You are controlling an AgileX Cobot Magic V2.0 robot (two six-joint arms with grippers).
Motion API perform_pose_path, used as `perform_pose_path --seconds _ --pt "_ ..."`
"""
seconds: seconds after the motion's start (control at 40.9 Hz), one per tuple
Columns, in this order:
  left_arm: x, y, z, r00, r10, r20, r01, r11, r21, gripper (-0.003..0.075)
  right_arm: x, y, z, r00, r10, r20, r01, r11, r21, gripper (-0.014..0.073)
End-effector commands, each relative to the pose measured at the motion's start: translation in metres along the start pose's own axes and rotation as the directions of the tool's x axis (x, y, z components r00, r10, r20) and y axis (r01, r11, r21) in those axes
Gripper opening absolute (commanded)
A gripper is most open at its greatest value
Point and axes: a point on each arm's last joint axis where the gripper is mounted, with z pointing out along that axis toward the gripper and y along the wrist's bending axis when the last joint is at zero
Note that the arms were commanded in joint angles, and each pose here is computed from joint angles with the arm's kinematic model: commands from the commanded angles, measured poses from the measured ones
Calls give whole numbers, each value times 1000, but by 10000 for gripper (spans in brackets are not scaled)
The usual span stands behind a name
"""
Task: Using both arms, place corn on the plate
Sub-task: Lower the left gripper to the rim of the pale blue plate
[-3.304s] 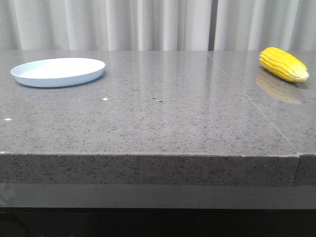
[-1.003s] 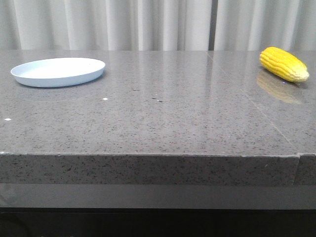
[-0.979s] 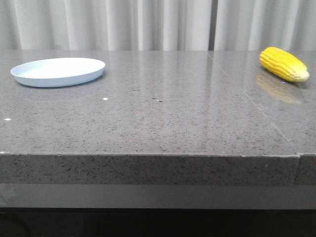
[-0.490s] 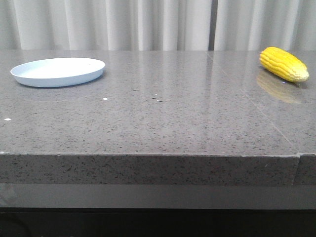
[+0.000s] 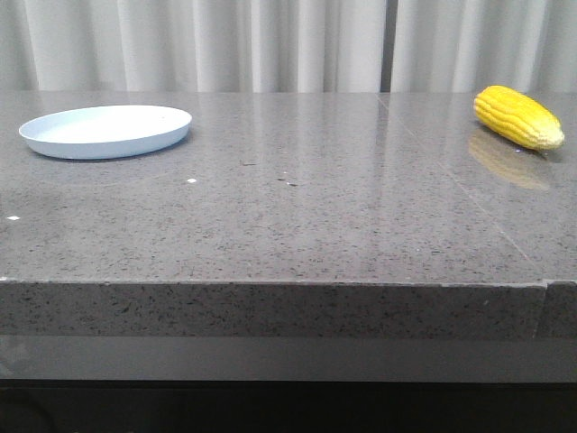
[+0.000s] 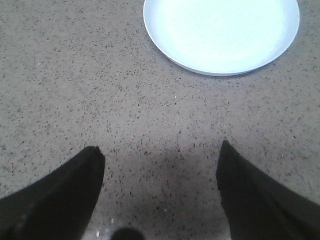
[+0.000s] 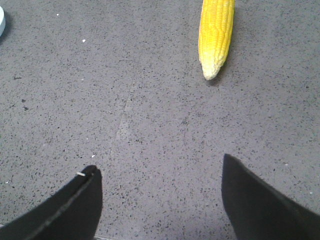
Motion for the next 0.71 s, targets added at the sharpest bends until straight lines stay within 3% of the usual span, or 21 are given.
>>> perform_pose_path --seconds 0.0,0.171,0.392,0.685 --pt "-28 -1 11 999 -3 32 3 1000 6 473 -14 1 -5 996 -18 86 18 1000 4 531" --pt "-52 8 50 999 3 -50 -1 999 40 473 -14 1 -5 996 -18 86 18 1000 4 531" --pt "-78 39 89 981 -195 -23 195 955 225 473 -14 1 -5 996 -18 85 18 1000 4 531" --pt "-97 41 138 982 -183 -49 189 950 250 473 -14 1 -5 996 -18 85 18 1000 4 531"
